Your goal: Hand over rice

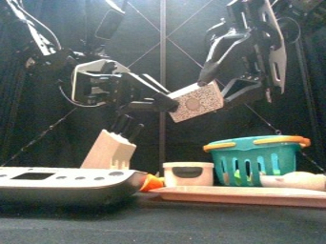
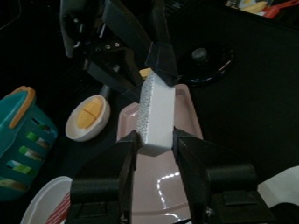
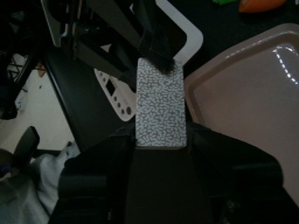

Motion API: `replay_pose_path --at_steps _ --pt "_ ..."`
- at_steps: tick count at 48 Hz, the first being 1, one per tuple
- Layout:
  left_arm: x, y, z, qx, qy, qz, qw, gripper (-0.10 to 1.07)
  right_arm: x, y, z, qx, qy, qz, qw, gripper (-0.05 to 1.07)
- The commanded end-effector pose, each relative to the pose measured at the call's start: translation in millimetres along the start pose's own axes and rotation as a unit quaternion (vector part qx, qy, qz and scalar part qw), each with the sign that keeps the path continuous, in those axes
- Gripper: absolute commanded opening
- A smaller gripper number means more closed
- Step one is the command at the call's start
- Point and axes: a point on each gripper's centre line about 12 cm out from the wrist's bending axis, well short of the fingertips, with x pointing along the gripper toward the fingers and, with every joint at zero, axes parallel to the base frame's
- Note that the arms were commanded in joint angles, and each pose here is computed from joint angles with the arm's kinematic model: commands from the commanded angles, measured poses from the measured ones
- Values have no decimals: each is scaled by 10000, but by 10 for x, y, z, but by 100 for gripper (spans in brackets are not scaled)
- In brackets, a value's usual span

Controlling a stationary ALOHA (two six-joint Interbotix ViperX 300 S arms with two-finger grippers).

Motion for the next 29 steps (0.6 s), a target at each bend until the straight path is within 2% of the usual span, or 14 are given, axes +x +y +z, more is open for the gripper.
replay_pose_path --at_steps 1,9,29 --pt "21 59 88 -19 -152 104 9998 59 -49 37 63 -29 -107 60 9999 88" --pt "14 56 84 -20 -146 100 9998 59 -83 15 83 -51 -181 13 9998 101" --pt "1 49 66 -77 -106 93 9999 59 -167 -45 97 -149 -305 -68 9994 101"
